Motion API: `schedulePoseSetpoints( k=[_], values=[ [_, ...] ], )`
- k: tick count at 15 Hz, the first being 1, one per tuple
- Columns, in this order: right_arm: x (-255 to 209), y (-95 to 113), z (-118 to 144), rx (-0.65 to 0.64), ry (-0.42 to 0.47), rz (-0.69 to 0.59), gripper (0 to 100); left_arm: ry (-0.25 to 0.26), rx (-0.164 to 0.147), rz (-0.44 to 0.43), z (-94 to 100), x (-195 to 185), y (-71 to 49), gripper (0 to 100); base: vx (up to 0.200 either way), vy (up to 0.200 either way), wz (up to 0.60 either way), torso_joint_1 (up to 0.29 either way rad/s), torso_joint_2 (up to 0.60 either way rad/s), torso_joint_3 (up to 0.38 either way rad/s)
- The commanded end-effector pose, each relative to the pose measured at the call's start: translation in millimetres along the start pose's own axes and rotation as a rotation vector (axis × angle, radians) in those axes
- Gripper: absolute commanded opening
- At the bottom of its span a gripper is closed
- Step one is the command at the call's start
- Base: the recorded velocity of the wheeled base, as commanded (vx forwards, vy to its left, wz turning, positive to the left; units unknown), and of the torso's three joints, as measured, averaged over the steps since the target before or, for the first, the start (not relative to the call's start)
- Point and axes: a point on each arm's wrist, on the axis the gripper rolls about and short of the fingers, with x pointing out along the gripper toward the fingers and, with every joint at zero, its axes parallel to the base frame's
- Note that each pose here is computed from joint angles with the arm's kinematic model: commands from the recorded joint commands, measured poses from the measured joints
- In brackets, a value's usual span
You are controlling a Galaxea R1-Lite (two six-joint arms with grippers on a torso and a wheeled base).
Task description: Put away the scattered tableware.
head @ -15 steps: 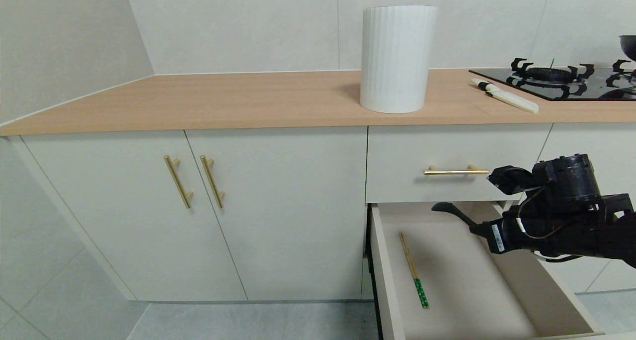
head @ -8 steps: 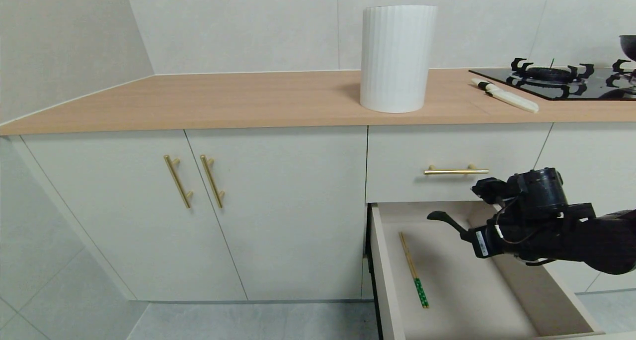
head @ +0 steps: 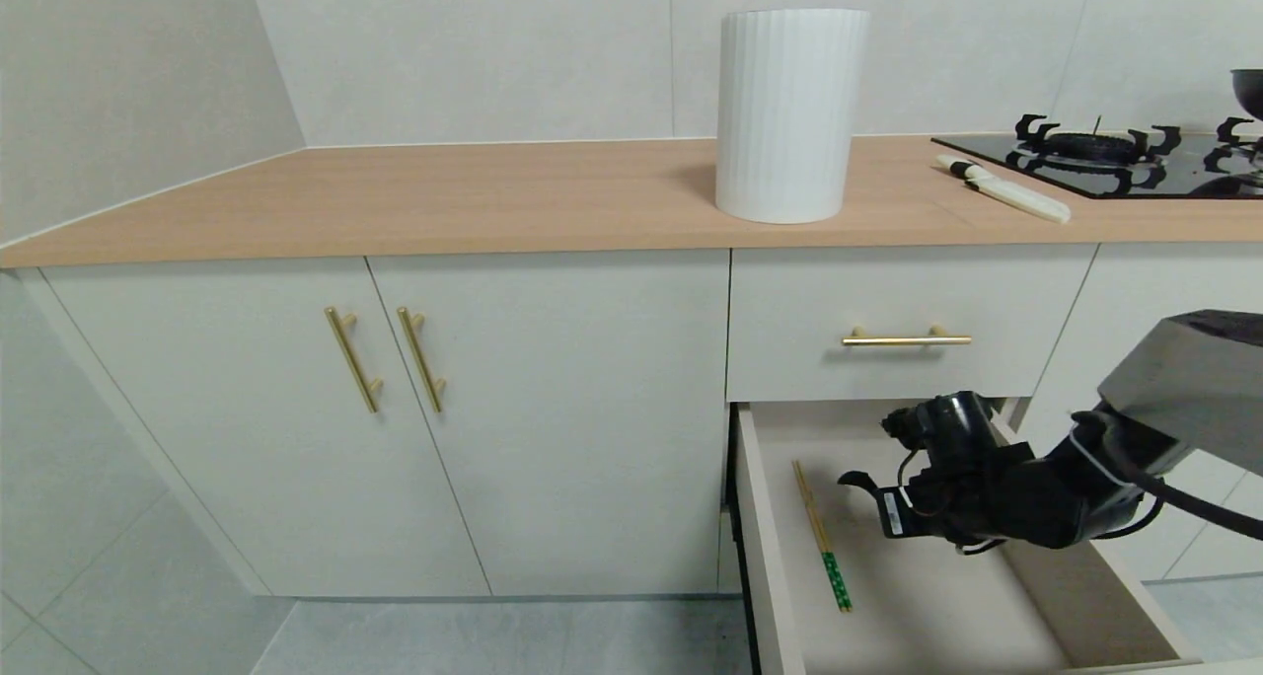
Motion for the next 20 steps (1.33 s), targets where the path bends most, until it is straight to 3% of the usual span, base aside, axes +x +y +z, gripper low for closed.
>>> schedulePoseSetpoints(
  k=[1, 15, 16, 20],
  values=[
    [31.9, 1.8, -19.9, -0.009, 0.071, -0.026, 0, 0.001, 0.0, 0.0, 0.0, 0.0, 0.0, 100, 0.0, 0.0, 0.0, 0.0, 0.0, 0.0],
    [48.0, 1.1, -32.9, -0.022, 0.095, -0.066, 0, 0.001, 0.0, 0.0, 0.0, 0.0, 0.0, 100, 0.0, 0.0, 0.0, 0.0, 0.0, 0.0],
    [48.0, 1.1, -32.9, -0.022, 0.095, -0.066, 100, 0.001, 0.0, 0.0, 0.0, 0.0, 0.0, 100, 0.0, 0.0, 0.0, 0.0, 0.0, 0.0],
    [46.8, 1.0, -32.2, -0.02, 0.093, -0.065, 100, 0.001, 0.0, 0.0, 0.0, 0.0, 0.0, 100, 0.0, 0.0, 0.0, 0.0, 0.0, 0.0]
  ],
)
